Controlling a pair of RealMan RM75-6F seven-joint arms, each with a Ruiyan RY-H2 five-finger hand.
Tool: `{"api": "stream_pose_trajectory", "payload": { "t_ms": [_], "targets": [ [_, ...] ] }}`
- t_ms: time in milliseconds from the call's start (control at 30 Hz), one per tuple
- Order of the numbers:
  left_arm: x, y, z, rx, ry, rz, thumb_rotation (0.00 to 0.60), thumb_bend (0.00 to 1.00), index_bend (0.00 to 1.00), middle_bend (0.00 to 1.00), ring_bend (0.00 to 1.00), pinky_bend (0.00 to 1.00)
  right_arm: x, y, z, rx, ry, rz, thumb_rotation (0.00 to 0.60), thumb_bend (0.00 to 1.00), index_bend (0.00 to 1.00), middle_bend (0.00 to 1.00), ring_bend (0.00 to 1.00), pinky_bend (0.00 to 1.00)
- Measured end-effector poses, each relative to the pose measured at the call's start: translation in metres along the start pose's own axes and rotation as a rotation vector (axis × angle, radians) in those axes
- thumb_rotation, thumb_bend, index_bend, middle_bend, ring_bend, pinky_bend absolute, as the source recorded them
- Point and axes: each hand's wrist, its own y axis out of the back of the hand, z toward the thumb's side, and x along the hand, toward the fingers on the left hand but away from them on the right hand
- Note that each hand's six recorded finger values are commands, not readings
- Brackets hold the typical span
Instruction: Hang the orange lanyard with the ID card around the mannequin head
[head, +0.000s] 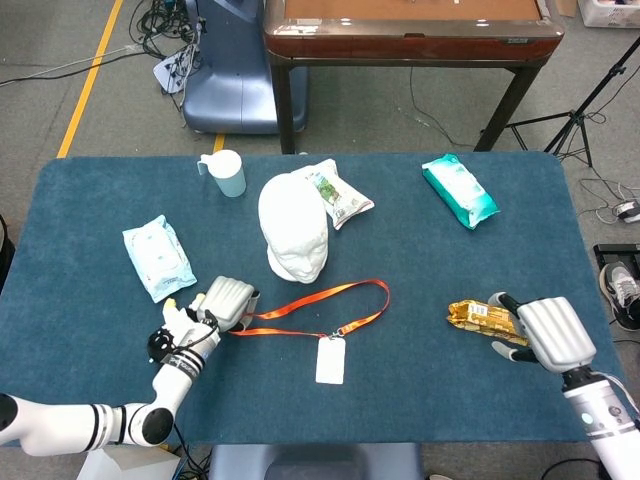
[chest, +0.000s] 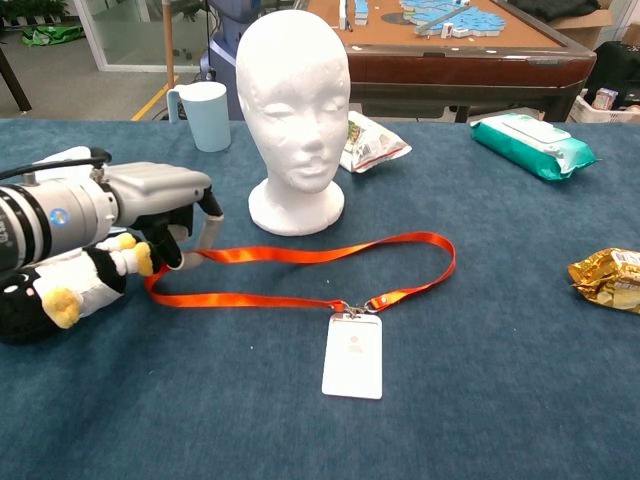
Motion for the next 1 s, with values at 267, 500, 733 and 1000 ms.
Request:
{"api": "stream_pose_trajectory", "payload": {
  "t_ms": [267, 500, 733, 1000],
  "targets": [
    [-0.01, 0.005, 0.003, 0.008, -0.015, 0.016, 0.6, 0.38, 0.61, 1.0, 1.0, 0.88, -0.04, -0.019, 0.022, 0.031, 0.035, 0.071, 0.6, 0.15, 0.44, 0.81, 0.83, 0.88],
    [-0.013, 0.004, 0.003, 0.011, -0.014, 0.014, 0.6, 0.38, 0.61, 1.0, 1.0, 0.88, -0.082, -0.038, 0.051, 0.06, 0.073, 0.116, 0.6, 0.15, 0.47, 0.83, 0.86, 0.96],
    [-0.013, 0.003, 0.001, 0.005, -0.004, 0.012, 0.6, 0.38, 0.61, 1.0, 1.0, 0.88, -0.116, -0.052, 0.082, 0.092, 0.109, 0.116, 0.6, 0.15, 0.5, 0.86, 0.89, 0.99],
    [-0.013, 0.002, 0.003, 0.002, -0.007, 0.007, 0.6, 0.38, 0.62, 1.0, 1.0, 0.88, -0.145, -0.069, 0.114, 0.142, 0.142, 0.116, 0.6, 0.15, 0.5, 0.87, 0.91, 1.0]
  ]
}}
